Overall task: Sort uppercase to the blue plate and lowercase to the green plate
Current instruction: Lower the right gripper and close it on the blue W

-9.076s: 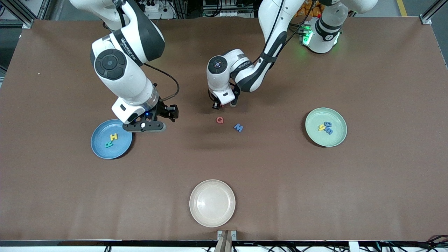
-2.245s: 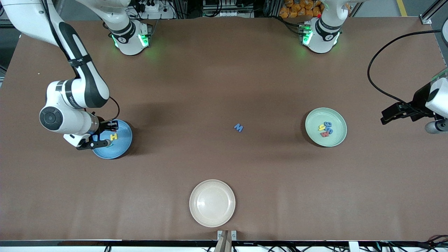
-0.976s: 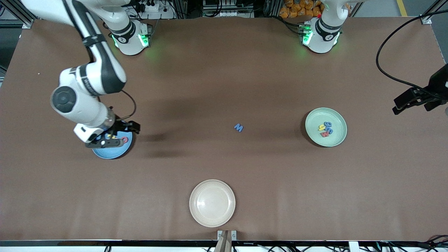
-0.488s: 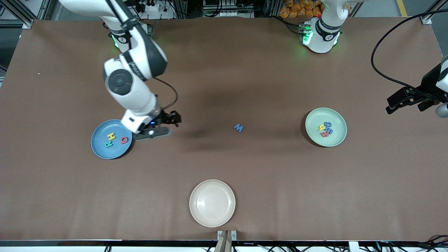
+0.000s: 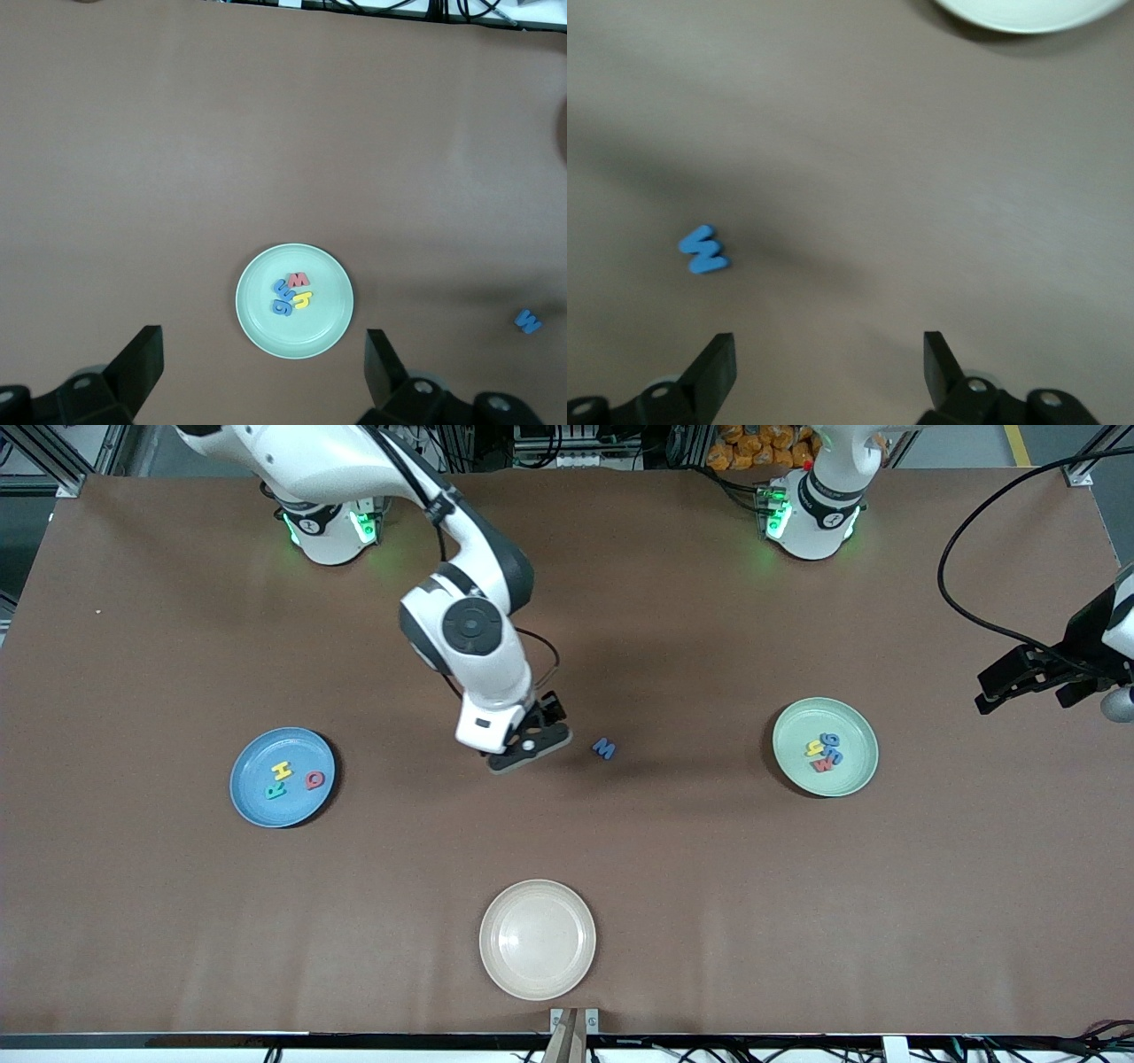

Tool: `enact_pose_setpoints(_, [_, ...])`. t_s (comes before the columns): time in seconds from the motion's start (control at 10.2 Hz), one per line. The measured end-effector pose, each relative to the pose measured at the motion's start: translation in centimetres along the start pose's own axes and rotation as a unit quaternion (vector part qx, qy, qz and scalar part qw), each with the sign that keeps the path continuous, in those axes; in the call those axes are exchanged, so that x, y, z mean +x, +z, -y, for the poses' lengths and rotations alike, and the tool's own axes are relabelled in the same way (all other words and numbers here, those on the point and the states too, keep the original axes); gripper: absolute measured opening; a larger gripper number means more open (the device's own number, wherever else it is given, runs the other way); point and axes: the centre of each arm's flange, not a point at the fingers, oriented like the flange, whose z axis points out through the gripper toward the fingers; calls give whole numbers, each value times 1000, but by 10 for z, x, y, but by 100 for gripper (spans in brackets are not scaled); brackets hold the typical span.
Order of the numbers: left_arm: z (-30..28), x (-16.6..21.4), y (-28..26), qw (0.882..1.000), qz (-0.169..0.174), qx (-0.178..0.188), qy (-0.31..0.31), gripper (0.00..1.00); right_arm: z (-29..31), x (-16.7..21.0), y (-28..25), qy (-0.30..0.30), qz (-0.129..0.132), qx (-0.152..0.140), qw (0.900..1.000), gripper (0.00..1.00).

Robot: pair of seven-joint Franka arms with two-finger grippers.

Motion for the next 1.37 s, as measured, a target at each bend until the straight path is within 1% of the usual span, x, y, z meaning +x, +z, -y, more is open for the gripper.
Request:
enact_pose_setpoints(0.1, [-2, 0, 0, 1000, 0, 0, 2, 100, 20, 2, 15, -20, -6, -1, 1000, 93])
enact_pose_setpoints(0.29, [-2, 0, 1, 1000, 1, 0, 2, 100, 60, 2, 41, -57, -10, -12, 998, 86])
enact_pose_setpoints(0.59, [-5, 0, 1, 1000, 1, -1, 4, 100, 98, 8, 74, -89, -16, -17, 996, 85])
enact_pose_setpoints(0.98, [-8, 0, 0, 1000, 0, -1, 5, 100, 118, 9, 121, -133, -10, -26, 991, 80])
enact_pose_setpoints(1.27, [-8, 0, 0, 1000, 0, -1, 5, 100, 121, 10, 123, -147, -11, -26, 989, 76])
enact_pose_setpoints(1.37, [-8, 0, 0, 1000, 0, -1, 5, 100, 121, 10, 123, -149, -10, -26, 988, 72])
